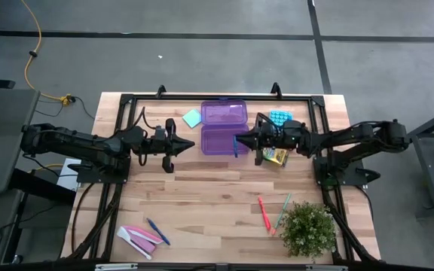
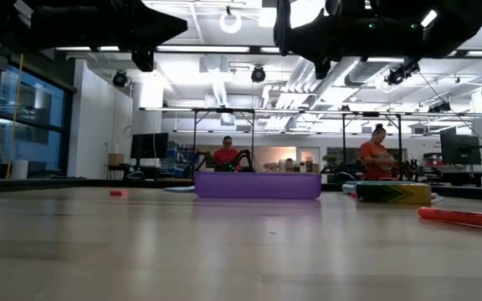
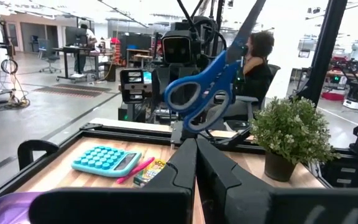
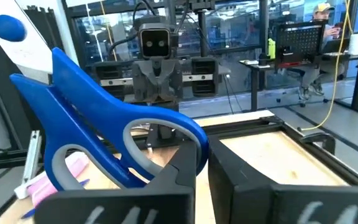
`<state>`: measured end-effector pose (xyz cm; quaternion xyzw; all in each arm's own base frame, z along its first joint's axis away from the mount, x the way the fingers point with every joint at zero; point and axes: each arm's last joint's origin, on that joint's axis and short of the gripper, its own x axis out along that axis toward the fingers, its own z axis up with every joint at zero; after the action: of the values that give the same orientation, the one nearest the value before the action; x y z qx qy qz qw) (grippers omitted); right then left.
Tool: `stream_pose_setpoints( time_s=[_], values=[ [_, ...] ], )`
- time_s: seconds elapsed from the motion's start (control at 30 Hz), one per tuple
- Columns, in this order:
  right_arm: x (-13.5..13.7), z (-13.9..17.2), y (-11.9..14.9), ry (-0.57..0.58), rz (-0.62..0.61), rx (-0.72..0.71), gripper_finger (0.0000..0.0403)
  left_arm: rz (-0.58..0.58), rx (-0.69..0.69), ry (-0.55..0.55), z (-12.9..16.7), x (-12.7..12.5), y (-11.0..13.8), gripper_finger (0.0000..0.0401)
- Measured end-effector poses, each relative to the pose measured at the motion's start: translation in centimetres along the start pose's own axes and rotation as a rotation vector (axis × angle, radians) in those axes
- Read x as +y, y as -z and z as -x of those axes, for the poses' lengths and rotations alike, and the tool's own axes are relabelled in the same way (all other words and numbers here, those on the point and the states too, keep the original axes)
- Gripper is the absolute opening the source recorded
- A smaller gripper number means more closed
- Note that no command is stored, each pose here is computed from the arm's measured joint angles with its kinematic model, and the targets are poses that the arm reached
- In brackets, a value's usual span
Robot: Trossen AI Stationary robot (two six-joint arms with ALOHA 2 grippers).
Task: Pack school essentials
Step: Put the blue scissors into the violet supply box
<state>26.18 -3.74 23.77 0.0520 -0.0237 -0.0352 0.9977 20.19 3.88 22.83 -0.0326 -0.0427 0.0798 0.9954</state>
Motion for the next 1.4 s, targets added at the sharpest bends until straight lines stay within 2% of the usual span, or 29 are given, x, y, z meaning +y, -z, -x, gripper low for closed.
stream_pose_setpoints(
  time_s=[0.17,0.3,0.43,0.6,0.73,0.87,1.03,1.13,1.4],
  values=[
    [-1.3,-1.0,1.3,0.333,-0.028,0.18,0.0,0.0,-0.001,-0.001,0.0,0.0,0.0,0.0001],
    [-2.9,-3.4,1.9,0.485,-0.048,0.341,0.0,0.0,-0.001,-0.001,0.0,0.0,0.0,0.0],
    [-5.0,-5.9,2.9,0.627,-0.081,0.567,0.0,0.0,0.0,-0.001,0.0,0.0,0.0,0.0001],
    [-7.0,-7.6,4.3,0.815,-0.068,0.806,0.0,0.0,0.0,-0.002,0.0,0.0,0.0,0.0001],
    [-7.9,-8.4,5.4,0.815,-0.135,0.936,0.0,0.0,0.001,-0.002,0.0,0.0,0.0,0.0001],
    [-8.1,-8.5,6.9,0.813,-0.142,1.026,0.0,0.0,0.001,-0.002,0.0,0.0,0.0,0.0],
    [-8.1,-8.3,7.2,0.798,-0.147,1.067,0.0,0.001,0.001,-0.003,0.0,0.0,0.0,0.0],
    [-8.0,-8.2,7.0,0.752,-0.133,1.091,0.0,0.0,0.0,-0.011,0.0,0.0,0.0,0.0001],
    [-8.2,-7.7,7.4,0.695,-0.19,1.162,0.0,0.001,0.002,-0.022,0.0,0.1,0.0,0.0001]
  ],
)
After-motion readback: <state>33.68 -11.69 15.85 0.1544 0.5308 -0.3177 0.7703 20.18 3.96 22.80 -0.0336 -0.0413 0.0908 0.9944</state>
